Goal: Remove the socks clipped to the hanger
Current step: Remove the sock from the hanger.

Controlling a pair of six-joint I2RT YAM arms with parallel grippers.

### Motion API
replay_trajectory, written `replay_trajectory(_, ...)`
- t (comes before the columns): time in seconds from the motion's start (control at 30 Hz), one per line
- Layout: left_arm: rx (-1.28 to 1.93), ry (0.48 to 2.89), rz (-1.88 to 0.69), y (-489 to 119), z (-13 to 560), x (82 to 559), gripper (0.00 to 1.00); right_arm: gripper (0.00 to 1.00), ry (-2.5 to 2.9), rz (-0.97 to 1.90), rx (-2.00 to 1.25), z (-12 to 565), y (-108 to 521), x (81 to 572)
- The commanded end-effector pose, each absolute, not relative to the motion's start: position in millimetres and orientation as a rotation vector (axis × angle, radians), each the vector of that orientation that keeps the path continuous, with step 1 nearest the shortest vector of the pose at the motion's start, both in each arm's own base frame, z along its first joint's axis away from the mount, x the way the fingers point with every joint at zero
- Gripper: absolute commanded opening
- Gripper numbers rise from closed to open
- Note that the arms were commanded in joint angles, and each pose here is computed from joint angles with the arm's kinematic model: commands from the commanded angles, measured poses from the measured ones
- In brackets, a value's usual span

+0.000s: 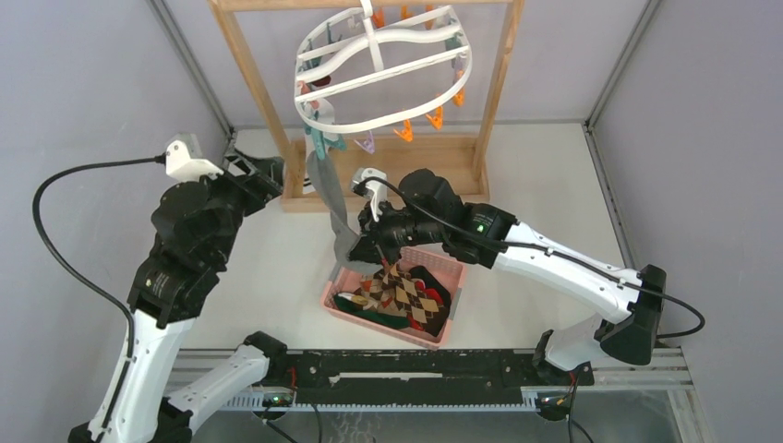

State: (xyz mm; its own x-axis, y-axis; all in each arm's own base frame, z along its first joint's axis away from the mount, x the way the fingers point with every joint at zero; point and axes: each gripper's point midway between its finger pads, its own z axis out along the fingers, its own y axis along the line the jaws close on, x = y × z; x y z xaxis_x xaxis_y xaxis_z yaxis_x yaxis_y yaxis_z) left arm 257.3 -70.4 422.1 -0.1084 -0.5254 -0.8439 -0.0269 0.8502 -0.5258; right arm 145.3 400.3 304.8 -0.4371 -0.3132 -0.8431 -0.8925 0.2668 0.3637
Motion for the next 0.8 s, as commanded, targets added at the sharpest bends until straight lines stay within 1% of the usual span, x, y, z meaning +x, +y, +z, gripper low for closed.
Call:
replay_trajectory(0.0, -0.423, 1.622, -0.493, -76, 417, 260, 0.78, 0.0, 1.764, 1.264, -1.119, 342, 407, 129)
replay_trajectory(0.17, -0.381, 1.58, -0.566, -90, 425, 272, 0.77, 0.0, 1.806, 1.265, -1.128, 332, 399, 121)
replay_trajectory(0.33, -0.364, 1.582, -0.58, -95, 430, 277, 0.75, 0.0, 1.833, 1.237, -1.018, 335, 374, 136)
replay_trajectory(0.57, -0.357, 1.582, -0.595, -96, 431, 275, 0.73, 0.0, 1.866, 1.187, -0.775, 340, 322, 191)
replay_trajectory(0.77, -0.359, 1.584, -0.596, -95, 432, 272, 0.73, 0.0, 1.867, 1.148, -0.611, 347, 282, 240)
